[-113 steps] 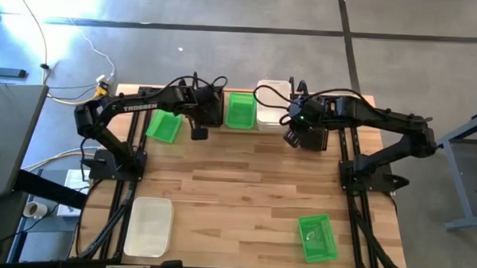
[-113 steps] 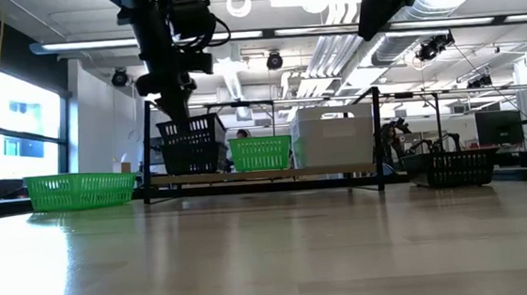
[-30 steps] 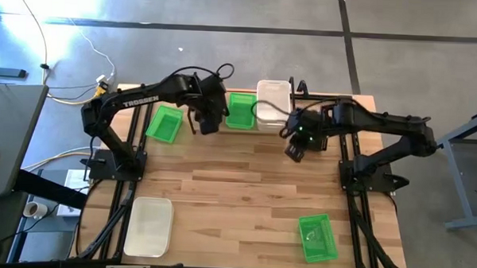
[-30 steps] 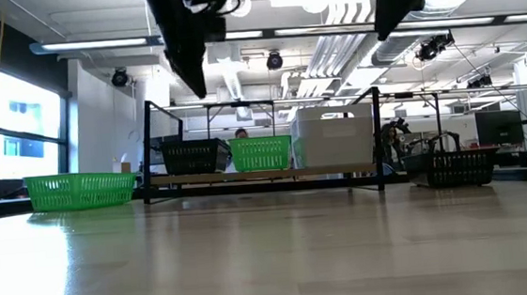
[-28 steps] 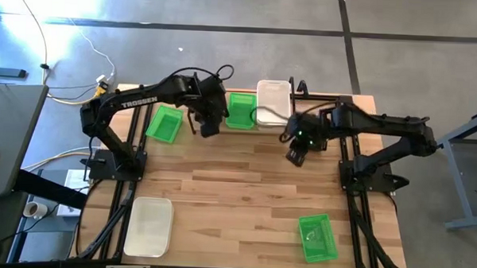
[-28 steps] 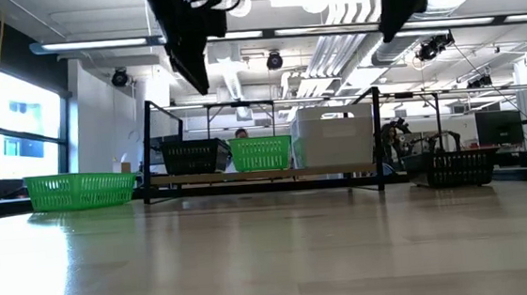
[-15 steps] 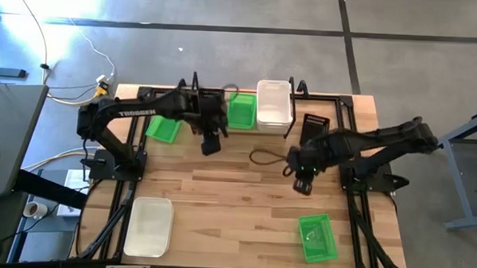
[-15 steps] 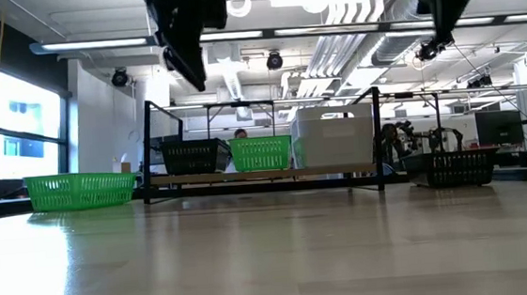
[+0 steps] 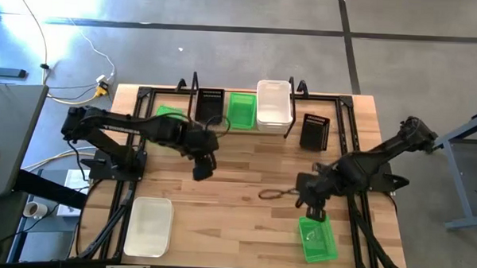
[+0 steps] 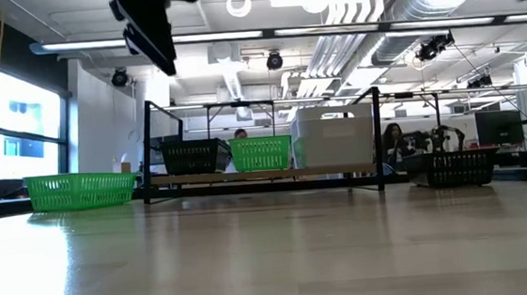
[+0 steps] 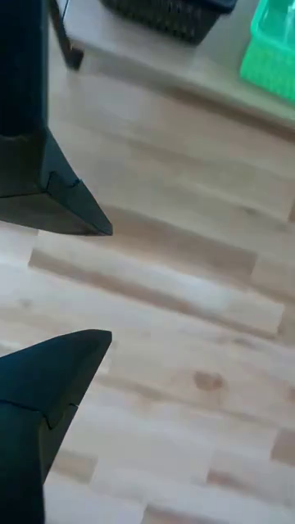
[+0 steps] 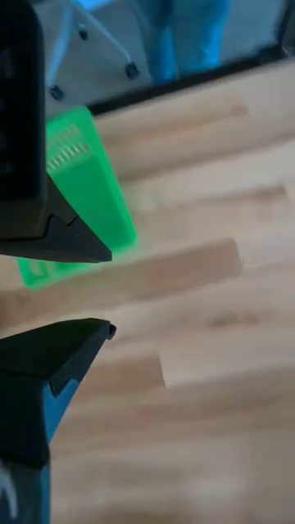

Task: Stack baskets on shelf by color
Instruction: Stack the bottom green bin on the green bin on the shelf

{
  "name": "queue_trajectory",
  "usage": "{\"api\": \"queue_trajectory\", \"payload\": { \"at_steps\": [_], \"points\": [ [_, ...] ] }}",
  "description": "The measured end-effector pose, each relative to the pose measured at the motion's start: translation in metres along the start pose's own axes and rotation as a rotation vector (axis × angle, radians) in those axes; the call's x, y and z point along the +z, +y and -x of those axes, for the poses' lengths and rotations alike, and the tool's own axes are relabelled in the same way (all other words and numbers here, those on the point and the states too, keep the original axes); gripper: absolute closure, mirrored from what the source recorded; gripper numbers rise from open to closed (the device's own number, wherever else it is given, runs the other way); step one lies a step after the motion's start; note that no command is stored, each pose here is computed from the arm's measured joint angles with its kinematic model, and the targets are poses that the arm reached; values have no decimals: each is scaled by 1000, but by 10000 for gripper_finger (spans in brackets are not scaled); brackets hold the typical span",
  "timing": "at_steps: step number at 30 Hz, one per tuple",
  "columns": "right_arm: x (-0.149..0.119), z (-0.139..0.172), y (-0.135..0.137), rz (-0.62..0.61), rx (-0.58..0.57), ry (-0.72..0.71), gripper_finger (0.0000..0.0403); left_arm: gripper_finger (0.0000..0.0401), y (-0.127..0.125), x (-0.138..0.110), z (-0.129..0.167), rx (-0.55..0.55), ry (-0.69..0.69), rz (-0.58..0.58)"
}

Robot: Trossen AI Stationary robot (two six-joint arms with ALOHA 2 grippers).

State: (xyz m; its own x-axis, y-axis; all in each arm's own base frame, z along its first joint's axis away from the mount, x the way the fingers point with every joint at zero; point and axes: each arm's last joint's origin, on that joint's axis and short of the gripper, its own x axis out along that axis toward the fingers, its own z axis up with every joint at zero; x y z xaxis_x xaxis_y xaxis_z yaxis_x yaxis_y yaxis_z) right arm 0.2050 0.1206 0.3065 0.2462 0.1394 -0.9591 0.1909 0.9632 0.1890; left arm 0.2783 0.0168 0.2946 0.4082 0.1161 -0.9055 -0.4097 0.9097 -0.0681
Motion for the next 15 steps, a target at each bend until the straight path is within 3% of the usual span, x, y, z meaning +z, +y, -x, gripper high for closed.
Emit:
{"api": "queue_trajectory", "payload": {
  "at_steps": [8,15],
  "points": [
    [-34,2,37,128,95,17,295,213,-25,-23,13,33,46,27],
    [-58,4,53,136,101,17,295,213,-43,-40,17,74,77,36]
  ]
}}
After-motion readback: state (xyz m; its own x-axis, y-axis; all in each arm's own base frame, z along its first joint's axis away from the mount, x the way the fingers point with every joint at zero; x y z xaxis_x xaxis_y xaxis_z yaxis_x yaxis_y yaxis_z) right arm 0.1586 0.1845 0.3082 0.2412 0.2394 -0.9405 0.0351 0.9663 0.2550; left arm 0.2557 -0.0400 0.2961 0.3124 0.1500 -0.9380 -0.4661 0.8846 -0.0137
